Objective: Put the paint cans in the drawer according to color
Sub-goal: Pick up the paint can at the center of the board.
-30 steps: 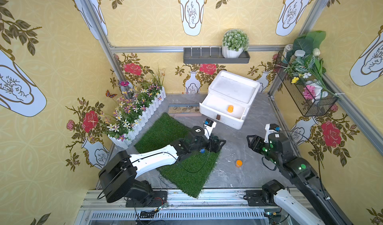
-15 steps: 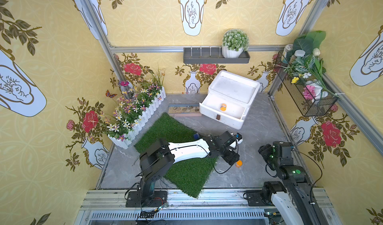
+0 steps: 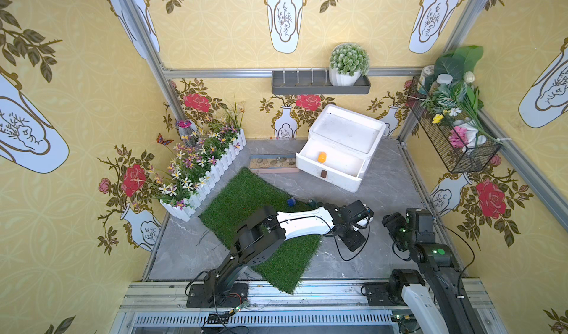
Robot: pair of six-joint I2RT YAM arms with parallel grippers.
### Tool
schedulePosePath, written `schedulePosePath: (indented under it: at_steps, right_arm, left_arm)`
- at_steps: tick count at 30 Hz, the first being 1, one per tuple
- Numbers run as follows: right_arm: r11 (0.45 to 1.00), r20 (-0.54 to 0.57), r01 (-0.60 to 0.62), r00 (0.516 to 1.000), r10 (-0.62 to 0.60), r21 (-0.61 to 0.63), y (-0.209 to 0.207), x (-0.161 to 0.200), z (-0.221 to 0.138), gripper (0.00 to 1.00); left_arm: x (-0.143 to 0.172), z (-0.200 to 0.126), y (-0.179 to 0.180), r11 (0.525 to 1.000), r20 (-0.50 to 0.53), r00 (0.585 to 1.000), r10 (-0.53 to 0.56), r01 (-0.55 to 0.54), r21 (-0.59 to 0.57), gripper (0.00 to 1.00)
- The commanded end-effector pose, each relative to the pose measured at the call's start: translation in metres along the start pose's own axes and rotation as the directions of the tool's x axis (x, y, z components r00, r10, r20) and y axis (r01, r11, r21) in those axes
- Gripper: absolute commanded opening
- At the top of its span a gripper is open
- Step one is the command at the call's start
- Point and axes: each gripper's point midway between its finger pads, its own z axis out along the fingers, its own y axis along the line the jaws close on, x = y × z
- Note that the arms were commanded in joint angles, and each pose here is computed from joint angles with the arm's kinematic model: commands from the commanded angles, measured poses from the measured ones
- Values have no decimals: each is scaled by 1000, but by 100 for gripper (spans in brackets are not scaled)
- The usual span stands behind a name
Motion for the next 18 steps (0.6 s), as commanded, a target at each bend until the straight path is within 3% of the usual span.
schedulePosePath:
  at_steps: [1, 9, 14, 18]
  right_arm:
    - [999, 23, 3, 1000, -2, -41, 11, -7, -2, 72]
    - [999, 23, 2, 1000, -1, -44, 12, -8, -1, 72]
    - [999, 22, 1, 1000, 0, -46, 12, -8, -1, 72]
    - [999, 21, 1, 1000, 0, -49, 13, -8, -1, 72]
  left_arm:
    - [11, 13, -6, 999, -71, 997, 35, -34, 14, 73]
    - [14, 22, -15, 997, -104, 992, 67, -63, 42, 59]
    - [14, 24, -15, 997, -109, 992, 67, -64, 37, 42]
    - [16, 24, -14, 998, -114, 991, 64, -61, 31, 38]
